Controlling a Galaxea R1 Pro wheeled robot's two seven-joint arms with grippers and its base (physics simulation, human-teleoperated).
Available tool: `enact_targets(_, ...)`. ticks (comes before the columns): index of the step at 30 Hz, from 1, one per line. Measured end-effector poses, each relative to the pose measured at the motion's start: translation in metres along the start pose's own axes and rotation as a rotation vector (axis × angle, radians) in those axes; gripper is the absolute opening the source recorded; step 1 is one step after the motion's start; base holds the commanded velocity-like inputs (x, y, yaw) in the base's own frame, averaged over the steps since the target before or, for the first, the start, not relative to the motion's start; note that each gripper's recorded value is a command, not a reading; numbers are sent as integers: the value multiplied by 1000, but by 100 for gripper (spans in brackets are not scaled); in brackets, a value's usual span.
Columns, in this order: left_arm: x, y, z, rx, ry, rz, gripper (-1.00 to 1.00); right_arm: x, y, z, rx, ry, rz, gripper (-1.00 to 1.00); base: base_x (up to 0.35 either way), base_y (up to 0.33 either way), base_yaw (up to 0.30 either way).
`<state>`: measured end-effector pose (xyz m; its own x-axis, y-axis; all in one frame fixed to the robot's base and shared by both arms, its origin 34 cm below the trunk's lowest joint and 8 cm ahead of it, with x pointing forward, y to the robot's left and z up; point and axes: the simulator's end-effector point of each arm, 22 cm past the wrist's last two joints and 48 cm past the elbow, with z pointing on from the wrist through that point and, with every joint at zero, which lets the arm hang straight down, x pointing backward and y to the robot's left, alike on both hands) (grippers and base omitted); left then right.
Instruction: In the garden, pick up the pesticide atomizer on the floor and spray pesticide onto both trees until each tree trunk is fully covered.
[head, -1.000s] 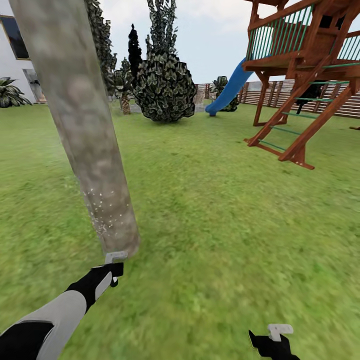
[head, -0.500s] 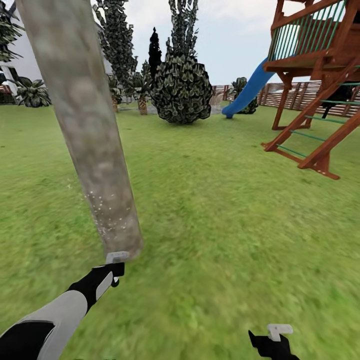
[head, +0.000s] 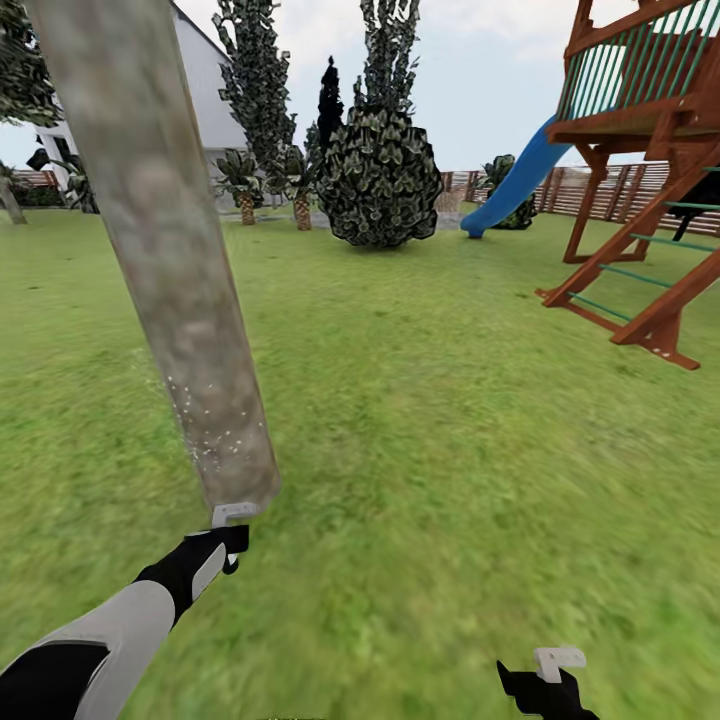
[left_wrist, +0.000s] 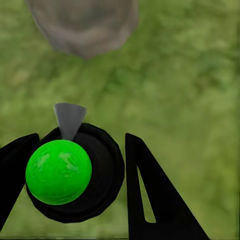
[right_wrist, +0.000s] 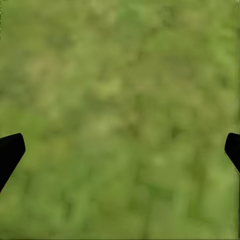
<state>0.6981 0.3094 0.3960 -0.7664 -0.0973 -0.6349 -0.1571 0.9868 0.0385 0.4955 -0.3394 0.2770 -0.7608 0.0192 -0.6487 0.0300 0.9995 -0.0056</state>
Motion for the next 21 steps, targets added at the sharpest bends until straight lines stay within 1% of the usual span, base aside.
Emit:
enact_targets(3,0,0,0,0,0,0,-100,0,0,0,-1,0,-1,100,0,-272,219)
enact_targets(10,0,0,0,0,0,0,-100,0,0,0,-1,-1,-1,100,0,-271,3)
enact_targets(13,0,1,0,-1,0,0,-100,0,0,0,-1,0,0,100,91,-263,77)
enact_targets(21,0,0,0,0,0,0,-100,0,0,0,-1,1,-1,100,206,-224,253)
